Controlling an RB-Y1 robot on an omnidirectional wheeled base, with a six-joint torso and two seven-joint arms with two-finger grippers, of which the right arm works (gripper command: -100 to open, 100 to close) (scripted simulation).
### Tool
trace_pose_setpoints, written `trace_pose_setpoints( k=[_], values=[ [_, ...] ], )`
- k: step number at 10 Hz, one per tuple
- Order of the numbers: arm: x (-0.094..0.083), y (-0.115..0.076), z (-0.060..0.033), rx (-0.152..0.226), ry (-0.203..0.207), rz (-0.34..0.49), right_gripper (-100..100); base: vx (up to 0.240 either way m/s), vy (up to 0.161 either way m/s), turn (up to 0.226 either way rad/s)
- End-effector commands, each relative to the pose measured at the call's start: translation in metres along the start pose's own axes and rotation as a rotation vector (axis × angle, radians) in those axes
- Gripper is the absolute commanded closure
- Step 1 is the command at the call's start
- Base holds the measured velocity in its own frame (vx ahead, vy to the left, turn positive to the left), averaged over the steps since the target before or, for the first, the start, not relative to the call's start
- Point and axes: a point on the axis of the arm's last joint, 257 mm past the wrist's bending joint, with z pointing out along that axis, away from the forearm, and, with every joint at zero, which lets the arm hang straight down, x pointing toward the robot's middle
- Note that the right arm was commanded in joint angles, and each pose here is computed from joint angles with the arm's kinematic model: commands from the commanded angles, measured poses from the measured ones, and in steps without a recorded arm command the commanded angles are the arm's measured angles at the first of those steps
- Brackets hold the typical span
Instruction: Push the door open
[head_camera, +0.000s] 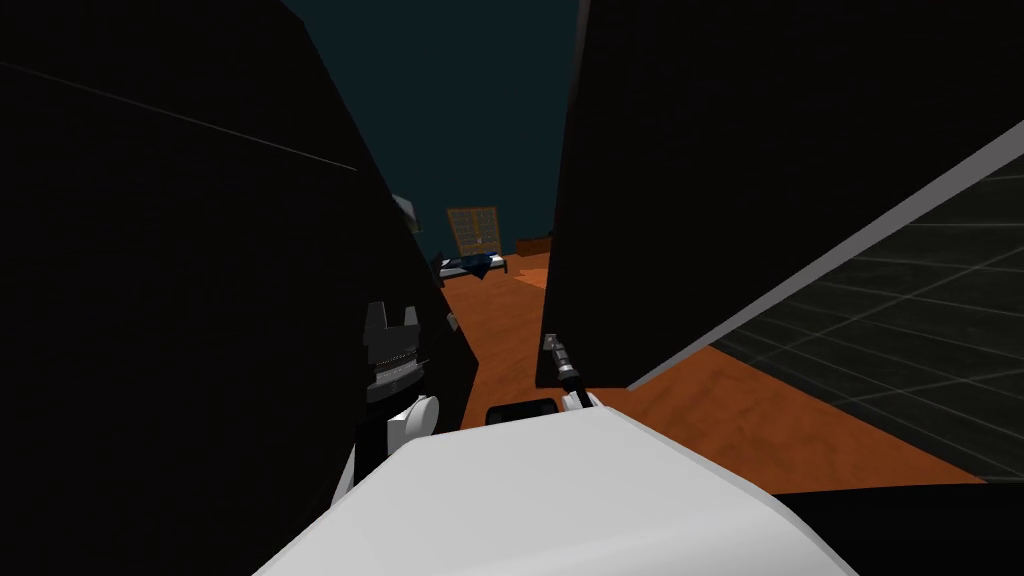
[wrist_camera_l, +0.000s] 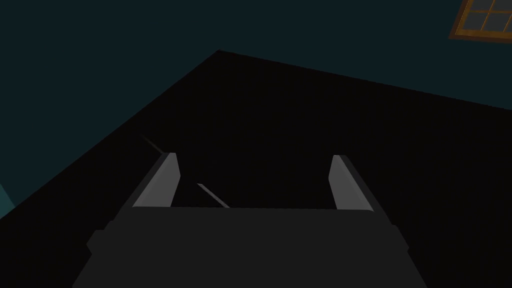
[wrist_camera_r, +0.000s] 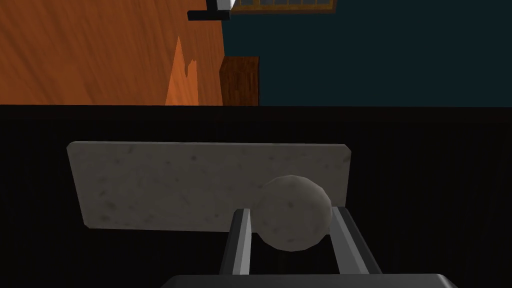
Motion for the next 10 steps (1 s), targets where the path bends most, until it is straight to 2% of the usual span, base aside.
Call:
trace_pose_setpoints(
  k=[1,3,4,7,10],
  values=[
    [-0.016,0.003,0.0018,-0.007,-0.024,-0.017,100,0.205,0.035,-0.134],
    [-0.021,0.004,0.005,-0.008,-0.04,-0.027,100,0.221,0.007,-0.222],
    [-0.019,0.003,0.0023,-0.002,-0.035,-0.017,-100,0.008,0.06,-0.113],
    [-0.017,0.003,0.0019,0.0,-0.041,-0.005,-100,-0.212,0.081,-0.026],
    [-0.007,0.004,0.0013,0.004,-0.051,0.031,-100,-0.208,0.111,-0.052]
  ],
)
